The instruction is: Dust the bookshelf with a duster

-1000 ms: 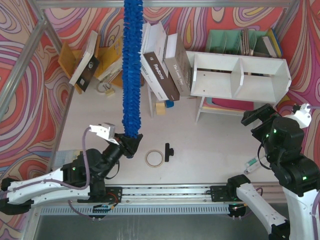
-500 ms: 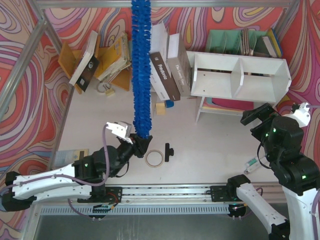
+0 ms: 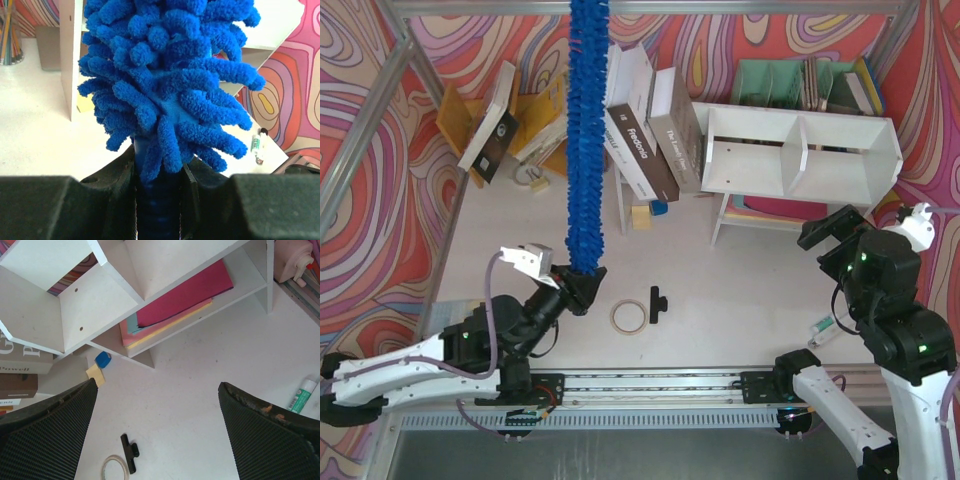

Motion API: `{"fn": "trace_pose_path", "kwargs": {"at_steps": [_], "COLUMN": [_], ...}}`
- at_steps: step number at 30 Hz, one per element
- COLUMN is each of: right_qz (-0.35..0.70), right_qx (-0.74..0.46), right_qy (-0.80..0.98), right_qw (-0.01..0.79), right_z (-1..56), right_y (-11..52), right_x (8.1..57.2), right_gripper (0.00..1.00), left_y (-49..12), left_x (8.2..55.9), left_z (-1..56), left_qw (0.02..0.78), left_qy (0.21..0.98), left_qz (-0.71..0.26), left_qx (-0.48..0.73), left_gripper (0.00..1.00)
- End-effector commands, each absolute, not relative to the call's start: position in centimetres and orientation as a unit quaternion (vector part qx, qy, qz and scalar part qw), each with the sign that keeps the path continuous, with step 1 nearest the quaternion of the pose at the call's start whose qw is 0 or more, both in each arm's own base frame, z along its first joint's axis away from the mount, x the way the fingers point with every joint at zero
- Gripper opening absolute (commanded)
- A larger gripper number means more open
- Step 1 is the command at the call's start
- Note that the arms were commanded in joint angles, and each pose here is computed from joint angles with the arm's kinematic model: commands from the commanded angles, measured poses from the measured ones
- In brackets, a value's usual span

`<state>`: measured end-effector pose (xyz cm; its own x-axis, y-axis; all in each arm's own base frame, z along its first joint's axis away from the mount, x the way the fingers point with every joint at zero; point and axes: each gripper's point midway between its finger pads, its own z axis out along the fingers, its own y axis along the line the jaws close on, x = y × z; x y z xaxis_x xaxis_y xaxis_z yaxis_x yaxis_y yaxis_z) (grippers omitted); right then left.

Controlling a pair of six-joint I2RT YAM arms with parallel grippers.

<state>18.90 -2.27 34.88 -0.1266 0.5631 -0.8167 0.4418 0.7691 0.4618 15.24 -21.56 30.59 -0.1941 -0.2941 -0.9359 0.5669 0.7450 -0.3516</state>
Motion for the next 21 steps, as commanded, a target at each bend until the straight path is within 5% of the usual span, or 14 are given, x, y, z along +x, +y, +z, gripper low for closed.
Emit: {"fn": "trace_pose_path", "kwargs": {"at_steps": [1, 21], "right_qz": [0.058, 0.061], "right_qx": [0.334, 0.334], "right_qy": [0.744, 0.747], "right_qw": [0.575, 0.571], "right_z": [35.2, 35.1], "right_y": [-2.1, -1.9], "right_x": [19.3, 19.4], "right_gripper": [0.94, 0.94], "left_y": [-20.9, -26.2], "left_x": [14.8, 13.7], "left_z": [32.5, 28.7], "left_qw": [0.633, 0.586], "left_qy": [0.683, 0.717], "left_qz": [-0.344, -0.303], "left_qx": [0.117, 0.223], "left_gripper": [0.00, 0.00]}}
